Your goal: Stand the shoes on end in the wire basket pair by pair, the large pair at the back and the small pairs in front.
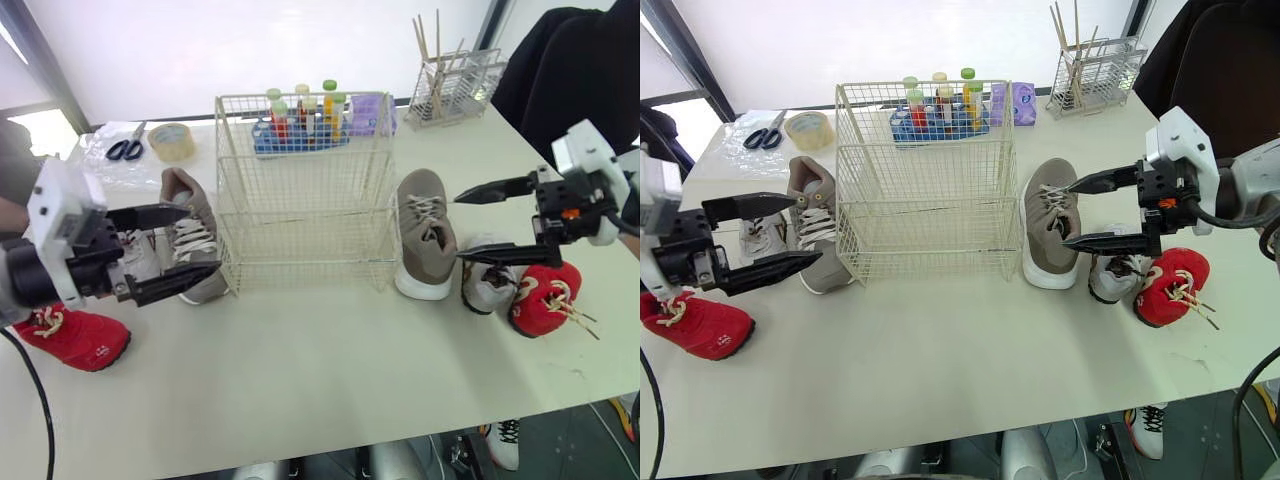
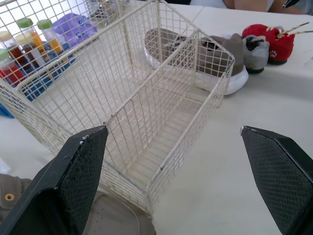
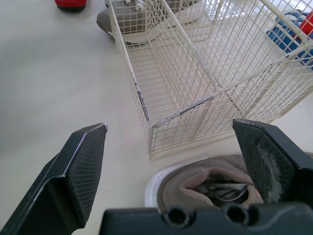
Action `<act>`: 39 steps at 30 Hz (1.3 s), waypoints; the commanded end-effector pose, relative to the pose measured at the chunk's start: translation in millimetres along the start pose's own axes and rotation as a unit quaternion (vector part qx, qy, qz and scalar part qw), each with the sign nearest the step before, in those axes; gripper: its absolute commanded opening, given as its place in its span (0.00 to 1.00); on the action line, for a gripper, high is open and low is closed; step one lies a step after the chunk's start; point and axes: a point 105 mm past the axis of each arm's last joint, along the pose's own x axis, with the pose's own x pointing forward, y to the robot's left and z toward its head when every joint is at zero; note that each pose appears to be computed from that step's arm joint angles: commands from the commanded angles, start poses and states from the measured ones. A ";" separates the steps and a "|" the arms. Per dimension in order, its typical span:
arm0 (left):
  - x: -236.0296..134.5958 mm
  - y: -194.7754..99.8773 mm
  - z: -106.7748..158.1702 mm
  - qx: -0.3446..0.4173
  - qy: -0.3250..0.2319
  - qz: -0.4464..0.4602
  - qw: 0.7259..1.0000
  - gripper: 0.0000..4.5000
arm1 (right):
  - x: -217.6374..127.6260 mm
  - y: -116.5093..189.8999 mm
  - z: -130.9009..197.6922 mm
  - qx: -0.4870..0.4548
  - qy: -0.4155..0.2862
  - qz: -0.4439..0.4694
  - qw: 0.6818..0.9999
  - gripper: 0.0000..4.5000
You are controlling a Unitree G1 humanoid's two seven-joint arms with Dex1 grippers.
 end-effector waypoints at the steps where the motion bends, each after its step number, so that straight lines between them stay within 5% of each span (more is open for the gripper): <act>1: -4.8 2.7 5.9 0.019 -0.004 0.012 1.000 1.00 | -8.0 0.2 12.5 -0.029 -0.002 -0.015 0.999 1.00; 29: -5.2 4.2 -0.8 0.014 -0.018 0.007 1.000 1.00 | -7.0 3.3 11.2 -0.026 0.004 -0.023 0.999 1.00; 39: 9.1 1.4 -4.9 0.011 -0.039 -0.016 0.999 1.00 | 5.8 -2.0 -8.0 -0.021 0.055 -0.065 0.996 1.00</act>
